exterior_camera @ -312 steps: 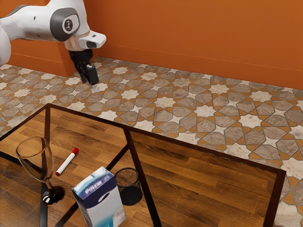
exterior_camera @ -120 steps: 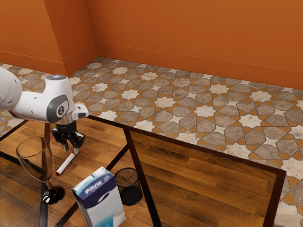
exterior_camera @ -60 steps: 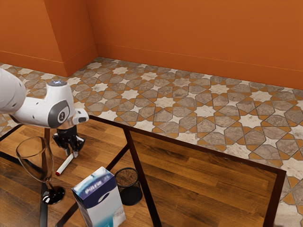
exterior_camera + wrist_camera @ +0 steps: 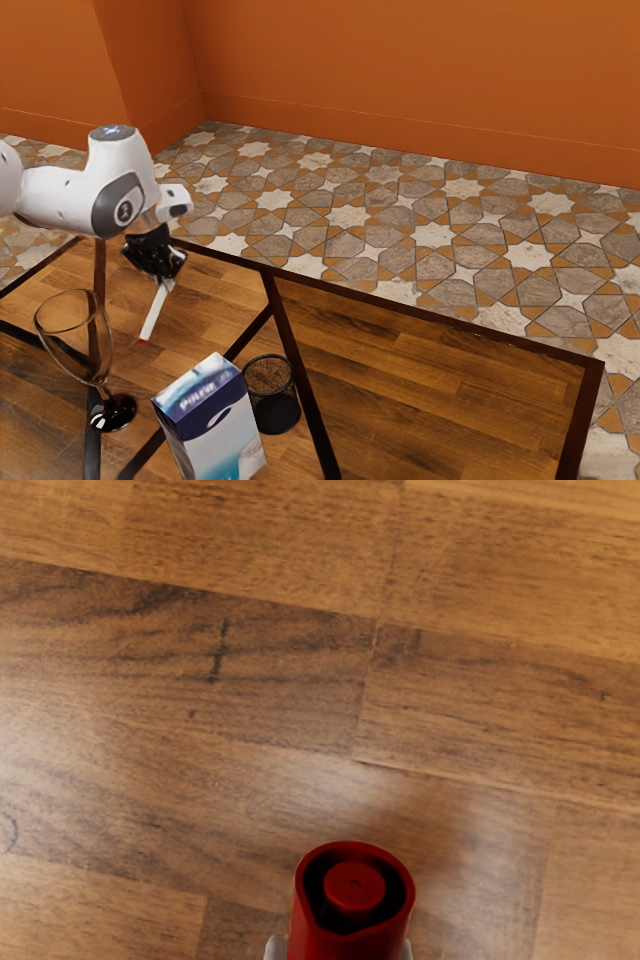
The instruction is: Put the marker into the pen holder.
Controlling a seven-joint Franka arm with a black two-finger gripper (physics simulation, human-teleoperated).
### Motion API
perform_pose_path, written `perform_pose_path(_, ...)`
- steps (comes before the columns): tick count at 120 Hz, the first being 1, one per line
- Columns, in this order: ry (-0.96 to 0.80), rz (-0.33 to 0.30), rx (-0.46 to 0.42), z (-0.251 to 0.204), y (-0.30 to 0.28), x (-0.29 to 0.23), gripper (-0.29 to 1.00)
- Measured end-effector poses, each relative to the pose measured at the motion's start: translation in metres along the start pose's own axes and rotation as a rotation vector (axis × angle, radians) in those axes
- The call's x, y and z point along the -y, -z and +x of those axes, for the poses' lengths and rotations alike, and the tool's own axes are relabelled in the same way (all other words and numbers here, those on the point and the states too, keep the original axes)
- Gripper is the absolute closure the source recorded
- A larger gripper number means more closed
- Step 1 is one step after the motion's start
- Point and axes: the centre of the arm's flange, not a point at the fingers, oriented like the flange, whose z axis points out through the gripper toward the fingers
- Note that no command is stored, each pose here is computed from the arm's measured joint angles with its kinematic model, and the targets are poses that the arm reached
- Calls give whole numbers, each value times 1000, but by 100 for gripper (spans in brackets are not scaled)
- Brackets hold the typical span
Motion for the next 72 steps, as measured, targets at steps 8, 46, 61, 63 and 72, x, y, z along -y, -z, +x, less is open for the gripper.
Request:
perform_pose_path(8, -36, -20, -72, 1, 47, -25, 79)
perform_pose_path(46, -206, -141, -206, -17, 141, -148, 79)
perform_pose_path(61, -245, -168, -217, -27, 139, -178, 79)
perform_pose_path(63, -247, -170, -215, -29, 137, -180, 78)
perform_pose_path(72, -254, -174, -213, -33, 132, -185, 78)
